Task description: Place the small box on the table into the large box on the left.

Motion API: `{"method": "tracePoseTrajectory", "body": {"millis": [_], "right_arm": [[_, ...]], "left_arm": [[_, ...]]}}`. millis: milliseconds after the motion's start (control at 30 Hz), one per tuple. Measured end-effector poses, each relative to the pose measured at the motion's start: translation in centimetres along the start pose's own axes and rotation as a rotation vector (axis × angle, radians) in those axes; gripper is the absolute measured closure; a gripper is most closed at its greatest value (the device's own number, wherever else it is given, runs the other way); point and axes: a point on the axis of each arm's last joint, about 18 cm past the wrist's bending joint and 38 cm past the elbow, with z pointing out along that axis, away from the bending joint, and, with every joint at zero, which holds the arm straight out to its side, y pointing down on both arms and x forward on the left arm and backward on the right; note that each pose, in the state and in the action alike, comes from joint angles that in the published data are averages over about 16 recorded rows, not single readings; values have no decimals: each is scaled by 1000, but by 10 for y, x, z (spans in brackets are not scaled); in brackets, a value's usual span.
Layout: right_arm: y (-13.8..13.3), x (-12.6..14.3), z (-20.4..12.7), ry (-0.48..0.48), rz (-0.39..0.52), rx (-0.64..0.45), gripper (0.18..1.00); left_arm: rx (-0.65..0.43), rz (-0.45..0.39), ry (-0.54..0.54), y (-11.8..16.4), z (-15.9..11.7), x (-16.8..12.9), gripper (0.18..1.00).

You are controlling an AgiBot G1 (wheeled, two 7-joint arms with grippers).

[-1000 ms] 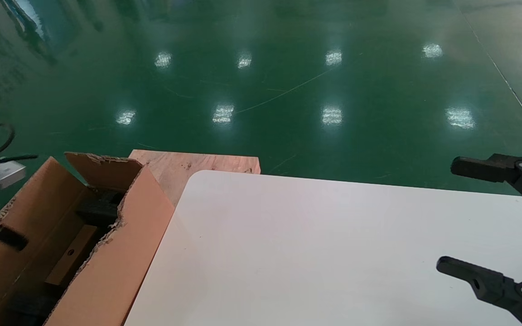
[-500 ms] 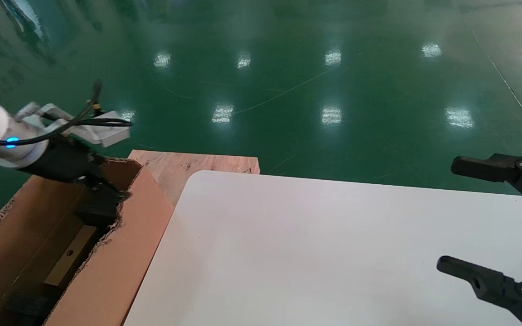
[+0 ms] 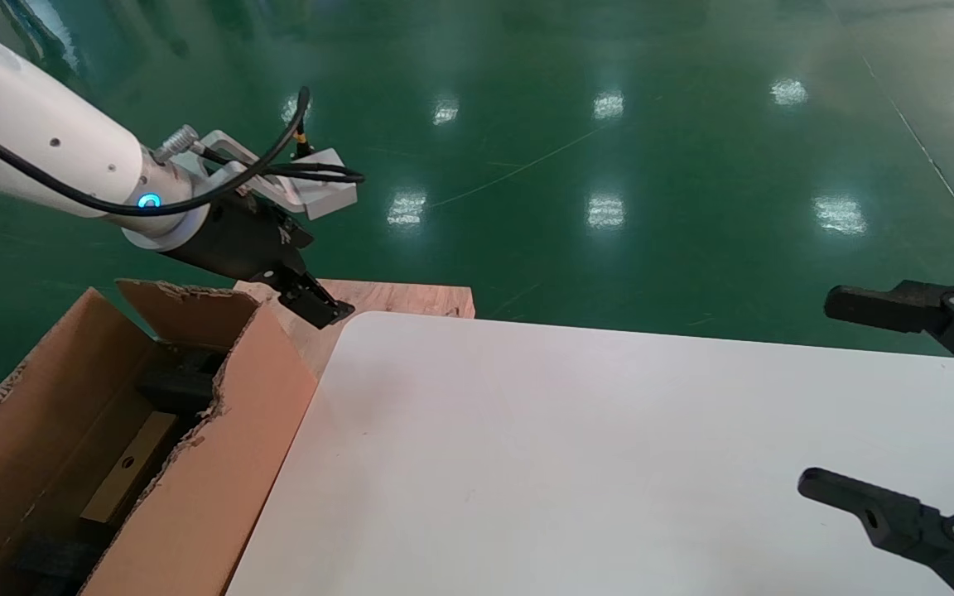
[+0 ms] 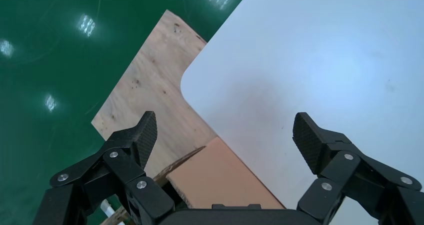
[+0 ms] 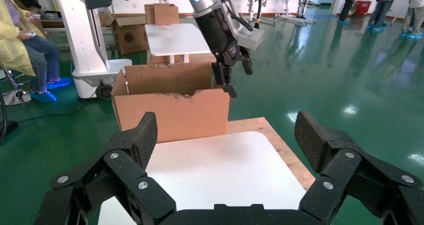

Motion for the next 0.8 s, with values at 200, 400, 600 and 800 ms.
{"method": "tracePoseTrajectory", "body": {"millis": [200, 400, 600, 800], "right_arm": [[0, 0, 0, 0, 0, 0, 178], [0, 0, 0, 0, 0, 0, 178], [0, 0, 0, 0, 0, 0, 178], [0, 0, 0, 0, 0, 0, 178]], "left_arm": [[35, 19, 65, -10, 7, 15, 184], [94, 43, 180, -20, 16, 40, 184], [180, 71, 316, -29, 22, 68, 184], [282, 94, 442, -36, 23, 92, 184]]}}
